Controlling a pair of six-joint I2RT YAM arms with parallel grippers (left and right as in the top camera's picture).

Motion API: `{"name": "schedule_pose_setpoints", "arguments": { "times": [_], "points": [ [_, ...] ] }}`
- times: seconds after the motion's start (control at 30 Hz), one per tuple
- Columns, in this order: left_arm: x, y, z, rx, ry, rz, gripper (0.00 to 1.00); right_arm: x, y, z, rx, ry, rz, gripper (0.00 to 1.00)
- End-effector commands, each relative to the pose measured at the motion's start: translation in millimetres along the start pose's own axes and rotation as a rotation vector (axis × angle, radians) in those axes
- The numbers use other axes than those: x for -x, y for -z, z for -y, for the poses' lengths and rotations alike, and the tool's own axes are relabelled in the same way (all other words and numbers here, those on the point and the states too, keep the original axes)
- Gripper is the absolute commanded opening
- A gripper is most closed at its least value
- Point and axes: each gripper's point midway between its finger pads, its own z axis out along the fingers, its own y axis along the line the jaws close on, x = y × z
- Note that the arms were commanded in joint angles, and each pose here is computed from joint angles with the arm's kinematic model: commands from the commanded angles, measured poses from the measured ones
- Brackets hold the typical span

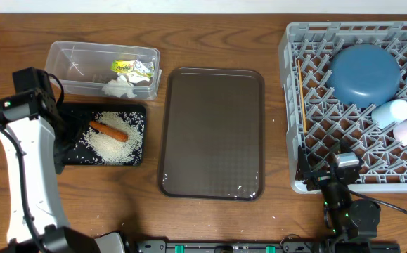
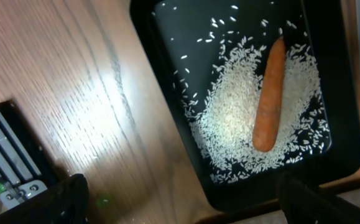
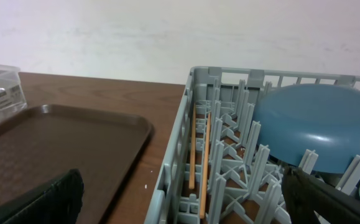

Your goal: Sort waste into correct bins and load items into the dishwasher rack

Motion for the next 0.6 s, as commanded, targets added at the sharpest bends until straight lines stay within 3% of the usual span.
{"name": "schedule_pose_setpoints", "arguments": {
  "times": [0.0, 0.13, 0.2, 0.4, 0.57],
  "points": [
    [-12, -1, 7, -0.061, -0.135, 0.056, 0.98, 0, 1, 5, -0.025, 0.011, 0.003, 0.99],
    [-33, -9, 40, -0.262, -0.435, 0.196, 0.98, 0, 1, 5, -0.025, 0.011, 0.003, 0.99],
    [-47, -12, 48, -0.342, -0.513, 0.262, 0.98, 0, 1, 5, -0.025, 0.011, 0.003, 0.99],
    [-72, -16, 52, -0.584, -0.543, 0.478, 0.98, 0, 1, 5, -0.025, 0.011, 0.003, 0.99],
    [-81, -25, 38, -0.680, -0.577, 0.625, 0.98, 0, 1, 5, -0.025, 0.011, 0.003, 0.99]
  ]
}}
